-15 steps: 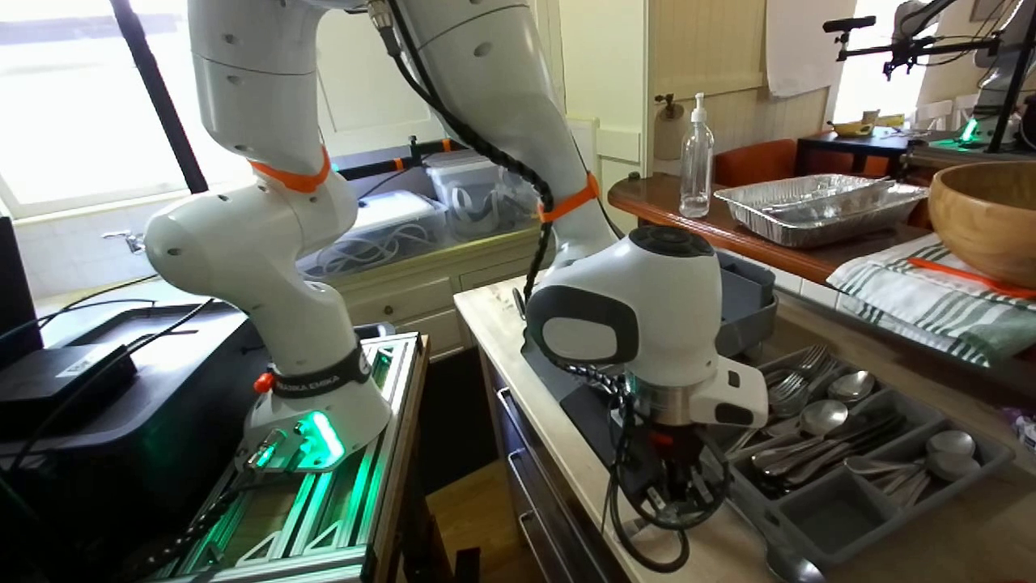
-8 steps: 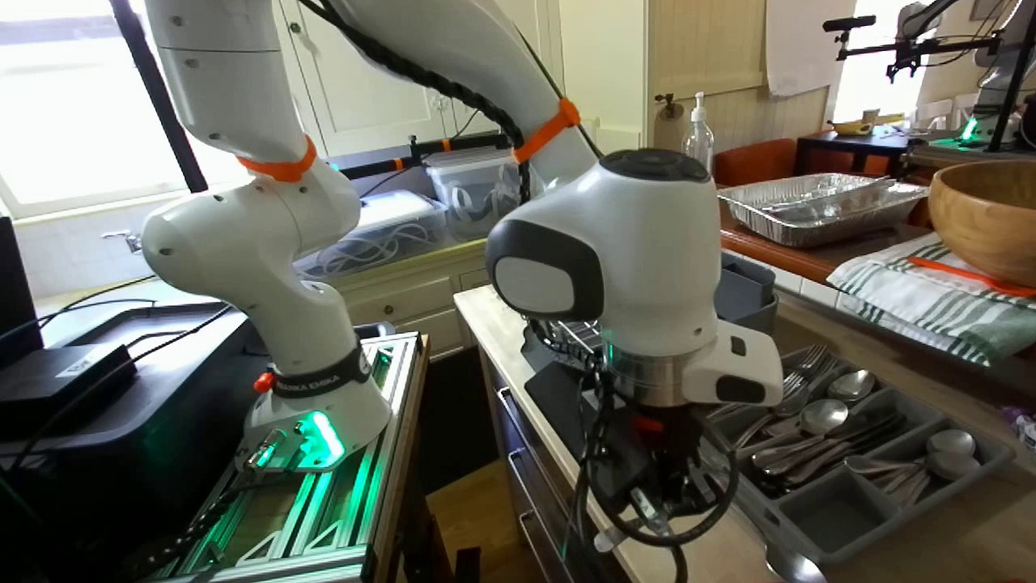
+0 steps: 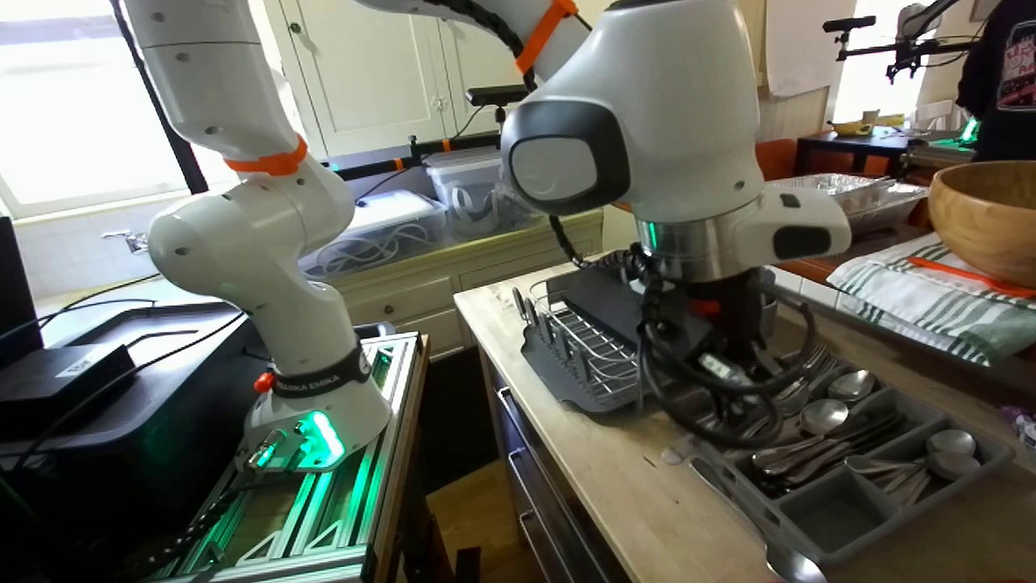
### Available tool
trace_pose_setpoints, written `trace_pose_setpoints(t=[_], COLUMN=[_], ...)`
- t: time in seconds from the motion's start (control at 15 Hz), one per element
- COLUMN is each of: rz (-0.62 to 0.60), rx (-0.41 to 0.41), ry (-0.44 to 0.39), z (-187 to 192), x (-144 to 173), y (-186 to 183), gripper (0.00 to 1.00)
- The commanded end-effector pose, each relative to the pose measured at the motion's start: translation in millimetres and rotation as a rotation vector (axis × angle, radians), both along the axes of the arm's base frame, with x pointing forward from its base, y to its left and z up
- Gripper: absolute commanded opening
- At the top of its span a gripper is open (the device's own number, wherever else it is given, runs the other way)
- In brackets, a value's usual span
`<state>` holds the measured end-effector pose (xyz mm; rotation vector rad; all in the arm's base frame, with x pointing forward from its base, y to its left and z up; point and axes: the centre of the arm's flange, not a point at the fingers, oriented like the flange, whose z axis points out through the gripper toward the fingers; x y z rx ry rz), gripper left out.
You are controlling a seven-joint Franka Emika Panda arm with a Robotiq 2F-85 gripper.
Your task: Place the fork and one spoon in the cutlery rack
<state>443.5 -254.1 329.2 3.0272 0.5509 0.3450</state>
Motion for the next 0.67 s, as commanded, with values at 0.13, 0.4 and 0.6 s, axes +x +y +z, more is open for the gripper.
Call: trace_pose_setpoints(t=[0.13,0.4,0.6], rz=[0.022,0.025,0.015], rx=[0.059,0.061,0.077], ry=[-0.029,-0.03,-0.028], z=[9,9,1], x=[31,35,53], y=[35,37,59], gripper=[0.02,0.02,0.02])
